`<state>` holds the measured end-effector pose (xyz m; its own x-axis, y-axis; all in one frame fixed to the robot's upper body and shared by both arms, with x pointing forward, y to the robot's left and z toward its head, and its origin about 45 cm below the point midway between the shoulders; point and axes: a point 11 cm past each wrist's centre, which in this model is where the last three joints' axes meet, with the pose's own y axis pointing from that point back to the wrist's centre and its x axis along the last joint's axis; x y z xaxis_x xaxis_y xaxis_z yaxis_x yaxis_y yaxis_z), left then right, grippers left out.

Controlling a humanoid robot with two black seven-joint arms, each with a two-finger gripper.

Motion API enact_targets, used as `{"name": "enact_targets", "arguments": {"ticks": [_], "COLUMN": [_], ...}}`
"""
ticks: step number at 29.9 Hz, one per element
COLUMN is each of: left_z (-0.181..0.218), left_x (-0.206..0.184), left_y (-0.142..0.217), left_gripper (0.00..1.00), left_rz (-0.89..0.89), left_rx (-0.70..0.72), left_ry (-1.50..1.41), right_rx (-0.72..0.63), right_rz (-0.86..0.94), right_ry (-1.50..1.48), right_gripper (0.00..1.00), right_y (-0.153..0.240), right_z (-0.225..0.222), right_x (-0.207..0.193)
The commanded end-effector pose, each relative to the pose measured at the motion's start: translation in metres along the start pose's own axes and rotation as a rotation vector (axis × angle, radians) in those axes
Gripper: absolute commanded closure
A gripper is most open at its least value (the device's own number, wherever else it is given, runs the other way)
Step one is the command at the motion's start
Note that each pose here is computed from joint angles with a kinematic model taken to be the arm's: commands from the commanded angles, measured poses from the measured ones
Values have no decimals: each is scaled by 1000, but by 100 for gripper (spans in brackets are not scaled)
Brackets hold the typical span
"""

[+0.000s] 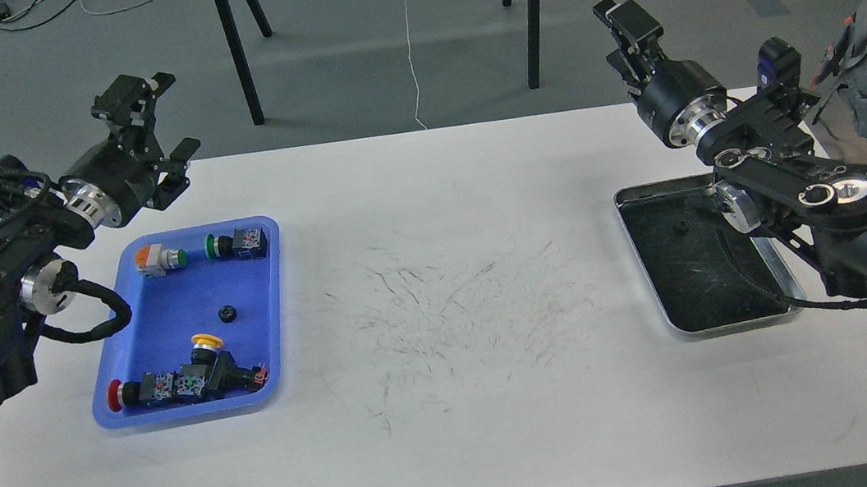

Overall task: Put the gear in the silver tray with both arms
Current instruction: 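Open the right gripper and lift it away from the silver tray, then move the left gripper back over the blue tray toward another gear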

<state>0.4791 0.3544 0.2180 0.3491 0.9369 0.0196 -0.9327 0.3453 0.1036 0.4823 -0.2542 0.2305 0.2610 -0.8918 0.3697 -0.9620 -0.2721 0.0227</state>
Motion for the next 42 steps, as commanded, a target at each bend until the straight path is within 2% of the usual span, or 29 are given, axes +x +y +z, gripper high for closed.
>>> {"name": "enact_targets", "arguments": {"ticks": [1, 7, 15, 18, 25, 29, 36, 42], "left_z": [3, -13, 22, 29, 16, 18, 23, 30], "left_x": [7, -25, -28, -50, -97, -99, -110, -83], "left_y": [6, 7, 20, 24, 41, 49, 51, 43], "left_gripper": [0, 0, 0, 0, 0, 0, 0, 0], "left_rz": [3, -141, -225, -300, -516, -588, -625, -541], "left_rx": [-4, 64, 3, -28, 38, 68, 54, 58], "left_ry": [2, -44, -54, -25, -161, -333, -333, -347], "right_rx": [-6, -14, -41, -39, -31, -32, -41, -43], "right_rz": [-2, -10, -13, -11, -13, -15, -20, -25], "right_ry": [-3, -11, -20, -20, -22, -23, -21, -25], "right_gripper": [16, 16, 16, 16, 16, 16, 16, 16], "right_y": [2, 3, 11, 11, 11, 12, 14, 15], "right_z": [3, 8, 22, 21, 19, 20, 25, 25], "right_x": [-2, -8, -12, -13, -17, -18, -20, -23]}}
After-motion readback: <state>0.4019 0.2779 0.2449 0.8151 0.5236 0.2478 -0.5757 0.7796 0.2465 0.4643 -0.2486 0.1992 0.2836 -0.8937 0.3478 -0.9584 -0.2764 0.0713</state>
